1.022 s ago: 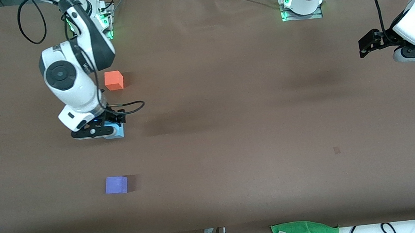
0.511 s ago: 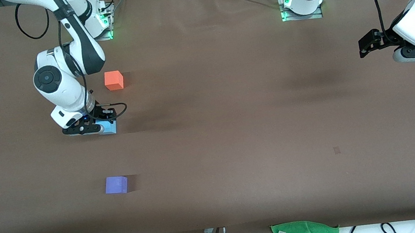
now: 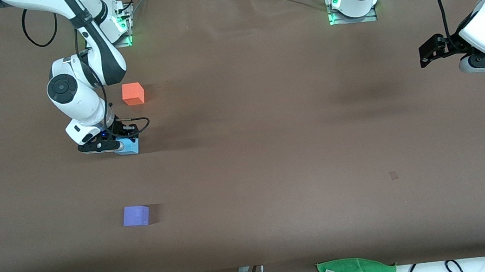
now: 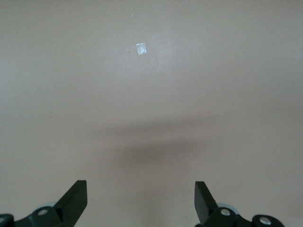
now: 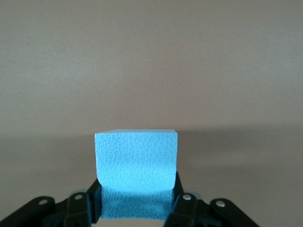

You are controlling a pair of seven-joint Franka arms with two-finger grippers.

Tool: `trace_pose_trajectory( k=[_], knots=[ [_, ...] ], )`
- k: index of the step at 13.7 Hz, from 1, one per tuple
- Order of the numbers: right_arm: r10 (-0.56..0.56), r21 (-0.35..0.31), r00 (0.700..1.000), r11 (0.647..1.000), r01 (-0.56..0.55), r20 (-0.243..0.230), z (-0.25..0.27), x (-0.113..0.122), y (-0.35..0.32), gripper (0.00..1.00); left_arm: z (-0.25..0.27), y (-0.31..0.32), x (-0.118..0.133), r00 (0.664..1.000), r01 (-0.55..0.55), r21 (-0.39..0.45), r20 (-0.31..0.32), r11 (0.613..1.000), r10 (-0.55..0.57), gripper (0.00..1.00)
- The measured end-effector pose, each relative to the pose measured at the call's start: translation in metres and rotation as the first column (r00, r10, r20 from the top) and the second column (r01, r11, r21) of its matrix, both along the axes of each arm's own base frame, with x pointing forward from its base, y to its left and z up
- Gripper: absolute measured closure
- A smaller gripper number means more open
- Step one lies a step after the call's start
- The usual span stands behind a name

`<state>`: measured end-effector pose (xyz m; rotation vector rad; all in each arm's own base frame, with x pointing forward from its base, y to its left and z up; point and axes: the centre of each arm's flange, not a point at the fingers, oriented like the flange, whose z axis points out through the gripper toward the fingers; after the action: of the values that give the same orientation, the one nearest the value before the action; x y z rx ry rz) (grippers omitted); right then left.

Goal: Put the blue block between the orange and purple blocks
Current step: 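Lower the cube between the orange and purple cubes and open the right gripper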

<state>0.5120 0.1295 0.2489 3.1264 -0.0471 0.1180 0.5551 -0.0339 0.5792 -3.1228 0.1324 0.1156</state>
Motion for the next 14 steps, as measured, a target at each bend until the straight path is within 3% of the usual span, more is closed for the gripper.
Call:
trace_pose_trajectory(
  k=[6,12,14],
  knots=[
    [0.007,-0.003,1.000,1.000,-0.007,0.024,-0.024,-0.011,-0.005,0.45,0.000,0.000,0.000,1.000,0.000,0.000,0.000,1.000,0.000,0.00],
    [0.013,-0.009,1.000,1.000,-0.013,0.019,-0.037,-0.017,-0.006,0.45,0.003,0.000,0.000,1.000,0.000,0.000,0.006,1.000,0.000,0.00],
    [0.032,-0.010,0.999,0.999,-0.032,0.022,-0.036,-0.017,-0.005,0.30,0.003,0.000,0.000,1.000,0.000,0.000,0.006,1.000,0.000,0.00]
  ],
)
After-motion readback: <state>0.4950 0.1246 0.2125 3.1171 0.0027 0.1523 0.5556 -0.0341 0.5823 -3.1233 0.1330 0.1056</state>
